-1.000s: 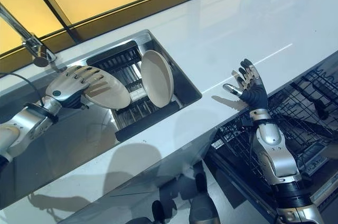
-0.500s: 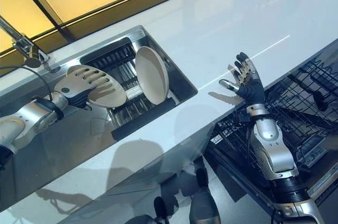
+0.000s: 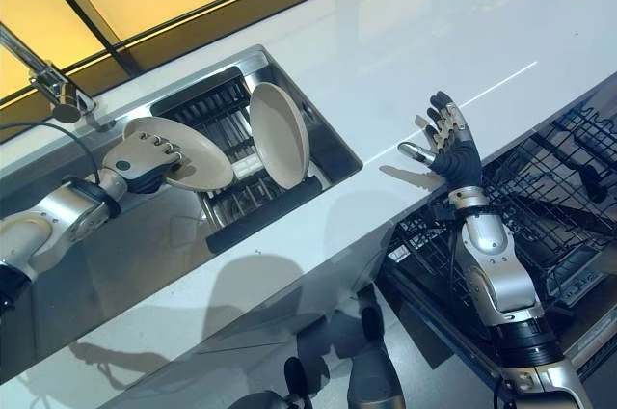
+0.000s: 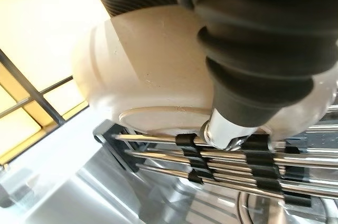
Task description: Pick up plates and place into dishwasher.
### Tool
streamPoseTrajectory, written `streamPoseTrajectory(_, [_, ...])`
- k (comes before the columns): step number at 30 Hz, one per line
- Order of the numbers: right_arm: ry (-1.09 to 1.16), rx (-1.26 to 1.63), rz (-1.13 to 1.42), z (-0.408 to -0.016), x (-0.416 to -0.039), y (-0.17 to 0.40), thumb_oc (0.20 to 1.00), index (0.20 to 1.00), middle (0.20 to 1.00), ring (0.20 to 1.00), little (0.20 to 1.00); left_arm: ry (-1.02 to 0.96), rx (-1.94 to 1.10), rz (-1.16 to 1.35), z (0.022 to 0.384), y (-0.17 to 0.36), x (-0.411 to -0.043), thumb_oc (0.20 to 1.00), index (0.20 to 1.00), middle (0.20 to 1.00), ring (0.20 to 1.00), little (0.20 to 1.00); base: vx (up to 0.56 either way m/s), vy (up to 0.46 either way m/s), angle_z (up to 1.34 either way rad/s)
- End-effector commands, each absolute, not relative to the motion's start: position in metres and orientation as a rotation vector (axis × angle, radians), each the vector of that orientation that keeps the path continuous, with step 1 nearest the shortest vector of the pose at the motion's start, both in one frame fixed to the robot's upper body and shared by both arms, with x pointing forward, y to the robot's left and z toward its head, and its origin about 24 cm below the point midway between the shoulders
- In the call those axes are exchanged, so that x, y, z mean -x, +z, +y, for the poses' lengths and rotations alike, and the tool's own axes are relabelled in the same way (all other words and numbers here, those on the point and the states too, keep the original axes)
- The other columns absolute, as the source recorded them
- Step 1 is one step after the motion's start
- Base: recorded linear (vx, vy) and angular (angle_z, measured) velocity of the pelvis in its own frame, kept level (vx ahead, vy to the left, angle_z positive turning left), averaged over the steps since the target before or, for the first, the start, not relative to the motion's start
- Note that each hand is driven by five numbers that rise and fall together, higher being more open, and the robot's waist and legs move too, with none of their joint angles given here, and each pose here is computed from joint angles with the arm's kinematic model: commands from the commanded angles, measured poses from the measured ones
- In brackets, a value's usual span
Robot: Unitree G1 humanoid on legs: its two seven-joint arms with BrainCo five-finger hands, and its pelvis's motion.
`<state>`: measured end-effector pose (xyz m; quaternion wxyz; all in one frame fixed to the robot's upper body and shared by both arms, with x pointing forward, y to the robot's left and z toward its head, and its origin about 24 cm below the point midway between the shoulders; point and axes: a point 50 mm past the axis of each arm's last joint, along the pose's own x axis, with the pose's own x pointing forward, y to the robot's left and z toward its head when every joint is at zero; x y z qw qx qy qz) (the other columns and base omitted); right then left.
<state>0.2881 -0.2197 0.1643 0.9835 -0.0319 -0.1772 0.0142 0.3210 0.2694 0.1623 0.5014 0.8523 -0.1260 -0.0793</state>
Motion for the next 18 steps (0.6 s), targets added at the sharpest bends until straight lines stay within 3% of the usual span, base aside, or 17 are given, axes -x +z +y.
streamPoseTrajectory(1, [0.029, 0.084, -0.297, -0.219, -0.288, 0.155, 1.0, 1.0, 1.0, 1.0, 1.0, -0.023, -2.007, -0.166, 0.295, 0.166, -0.33, 0.2, 0.2, 0.2, 0.2, 0.2, 0.0, 0.0, 0.0])
streamPoseTrajectory(12, [0.016, 0.069, -0.29, -0.224, -0.282, 0.149, 1.0, 1.0, 1.0, 1.0, 1.0, 0.37, -1.926, -0.367, 0.317, 0.195, -0.317, 0.2, 0.2, 0.2, 0.2, 0.2, -0.01, -0.033, 0.01])
streamPoseTrajectory(18, [-0.005, 0.057, -0.297, -0.228, -0.277, 0.148, 1.0, 1.0, 1.0, 1.0, 1.0, 0.632, -1.767, -0.626, 0.322, 0.226, -0.299, 0.2, 0.2, 0.2, 0.2, 0.2, -0.02, -0.059, 0.07])
